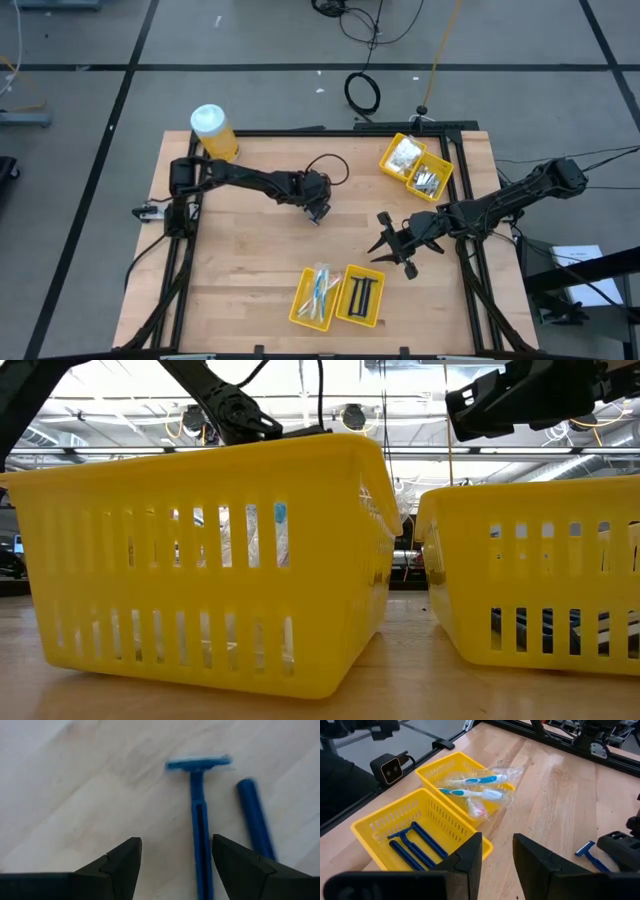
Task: Pick & Place Travel size toiletries
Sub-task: Put the blue rolled gauze into the bottom right yellow bin
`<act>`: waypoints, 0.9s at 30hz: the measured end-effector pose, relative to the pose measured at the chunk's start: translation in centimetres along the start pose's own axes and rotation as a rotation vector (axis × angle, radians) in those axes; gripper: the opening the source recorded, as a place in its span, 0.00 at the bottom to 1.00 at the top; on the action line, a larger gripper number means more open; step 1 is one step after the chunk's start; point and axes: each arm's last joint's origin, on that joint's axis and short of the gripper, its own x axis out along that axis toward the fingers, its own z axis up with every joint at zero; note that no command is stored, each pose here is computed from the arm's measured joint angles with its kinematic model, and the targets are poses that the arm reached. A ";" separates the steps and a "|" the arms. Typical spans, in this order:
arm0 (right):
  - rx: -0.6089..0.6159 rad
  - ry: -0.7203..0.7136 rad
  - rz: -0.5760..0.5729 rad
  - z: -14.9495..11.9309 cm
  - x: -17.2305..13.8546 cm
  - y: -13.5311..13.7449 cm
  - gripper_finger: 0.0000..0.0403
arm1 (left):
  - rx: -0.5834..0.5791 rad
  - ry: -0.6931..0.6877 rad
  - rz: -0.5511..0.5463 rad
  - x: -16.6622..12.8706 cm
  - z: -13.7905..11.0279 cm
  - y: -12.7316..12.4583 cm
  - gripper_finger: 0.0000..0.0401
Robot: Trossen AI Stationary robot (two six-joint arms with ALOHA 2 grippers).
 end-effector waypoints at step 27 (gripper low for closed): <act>0.011 0.006 -0.004 -0.1 0.0 0.0 0.24 | 0.062 0.079 -0.083 -0.2 -1.0 -0.8 0.03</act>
